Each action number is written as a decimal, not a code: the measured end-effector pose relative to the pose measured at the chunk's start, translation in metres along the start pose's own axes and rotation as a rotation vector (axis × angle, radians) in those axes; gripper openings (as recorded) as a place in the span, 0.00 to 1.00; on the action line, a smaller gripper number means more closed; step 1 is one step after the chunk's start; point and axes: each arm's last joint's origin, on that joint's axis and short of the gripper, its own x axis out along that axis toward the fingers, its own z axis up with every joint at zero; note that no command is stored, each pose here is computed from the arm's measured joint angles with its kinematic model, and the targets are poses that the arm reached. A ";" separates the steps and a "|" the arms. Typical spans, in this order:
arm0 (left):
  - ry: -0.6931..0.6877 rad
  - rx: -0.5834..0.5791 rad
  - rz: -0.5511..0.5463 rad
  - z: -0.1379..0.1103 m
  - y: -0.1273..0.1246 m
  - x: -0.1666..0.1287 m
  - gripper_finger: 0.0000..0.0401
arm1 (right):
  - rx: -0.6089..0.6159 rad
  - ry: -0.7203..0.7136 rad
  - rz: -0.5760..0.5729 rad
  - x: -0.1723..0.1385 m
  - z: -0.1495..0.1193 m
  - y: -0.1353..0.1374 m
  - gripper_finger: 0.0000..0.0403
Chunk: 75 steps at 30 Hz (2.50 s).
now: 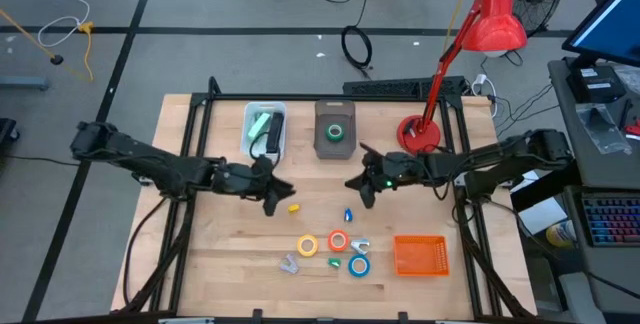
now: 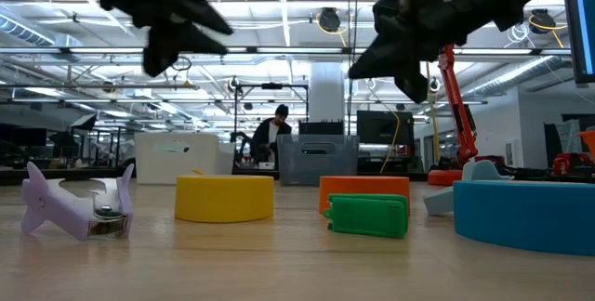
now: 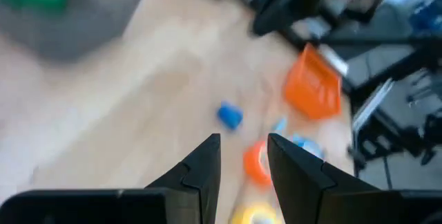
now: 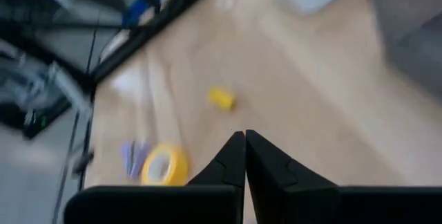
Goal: Pick and place Stapler, Stapler remover, tape
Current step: Put the small blue stapler into the white bin
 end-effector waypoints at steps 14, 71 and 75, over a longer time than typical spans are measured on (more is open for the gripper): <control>-0.258 -0.052 0.277 0.013 0.024 -0.105 0.30 | -0.040 0.033 -0.020 -0.001 -0.007 0.003 0.00; -0.312 0.030 0.263 -0.010 0.090 -0.207 0.30 | -0.019 -0.131 -0.106 -0.003 0.030 -0.034 0.01; -0.325 0.023 0.252 -0.014 0.097 -0.214 0.30 | 0.002 -0.123 -0.116 -0.003 0.030 -0.035 0.01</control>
